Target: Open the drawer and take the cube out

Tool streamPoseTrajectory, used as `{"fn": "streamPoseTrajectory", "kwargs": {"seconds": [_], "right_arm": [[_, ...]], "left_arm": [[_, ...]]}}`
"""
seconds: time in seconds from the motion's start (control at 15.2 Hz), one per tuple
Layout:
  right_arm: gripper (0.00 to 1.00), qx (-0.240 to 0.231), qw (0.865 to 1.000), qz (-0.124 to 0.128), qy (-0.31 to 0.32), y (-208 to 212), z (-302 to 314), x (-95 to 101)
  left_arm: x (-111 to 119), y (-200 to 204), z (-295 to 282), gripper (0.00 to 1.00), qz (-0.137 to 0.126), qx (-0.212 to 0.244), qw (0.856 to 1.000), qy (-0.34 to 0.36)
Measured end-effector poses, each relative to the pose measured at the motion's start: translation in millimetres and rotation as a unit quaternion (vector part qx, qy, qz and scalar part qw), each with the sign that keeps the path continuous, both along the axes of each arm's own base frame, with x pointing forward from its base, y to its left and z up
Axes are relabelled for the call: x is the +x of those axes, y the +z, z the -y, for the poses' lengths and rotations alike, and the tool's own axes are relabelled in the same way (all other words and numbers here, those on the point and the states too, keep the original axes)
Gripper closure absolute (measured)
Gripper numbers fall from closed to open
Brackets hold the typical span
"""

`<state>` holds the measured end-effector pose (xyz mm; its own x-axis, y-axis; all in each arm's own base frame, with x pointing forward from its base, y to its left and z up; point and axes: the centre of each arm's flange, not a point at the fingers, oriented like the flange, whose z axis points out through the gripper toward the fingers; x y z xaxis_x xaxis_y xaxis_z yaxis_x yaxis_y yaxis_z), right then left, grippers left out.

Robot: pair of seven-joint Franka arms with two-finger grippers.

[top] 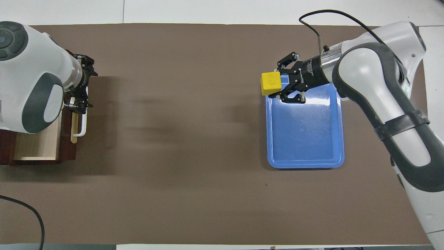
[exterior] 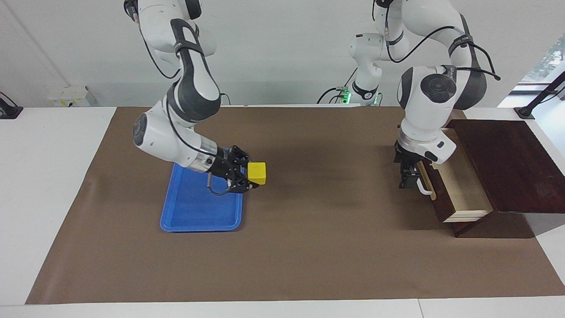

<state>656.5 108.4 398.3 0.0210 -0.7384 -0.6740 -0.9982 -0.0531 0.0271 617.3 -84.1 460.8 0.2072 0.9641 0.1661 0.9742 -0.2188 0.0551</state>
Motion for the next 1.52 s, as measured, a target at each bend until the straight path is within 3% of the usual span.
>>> {"fn": "streamPoseTrajectory", "kwargs": {"seconds": [0.33,0.66,0.99,1.52], "right_arm": [[0.44,0.001,1.0,-0.001,0.01,-62.2,49.2,6.6],[0.44,-0.018,0.999,0.022,0.018,-109.0,48.8,4.1],[0.44,-0.03,0.999,0.028,0.019,-128.3,44.5,-0.4],[0.44,-0.033,0.998,0.03,0.034,-143.2,38.9,-8.5]], "left_arm": [[2.2,-3.1,-33.5,0.0,0.013,0.045,0.999,-0.018],[4.4,-2.7,-58.4,0.0,0.012,0.06,0.998,-0.035],[6.2,-1.3,-87.3,0.0,0.012,0.065,0.997,-0.042],[1.9,11.3,-59.9,0.0,-0.017,0.068,0.996,-0.054]]}}
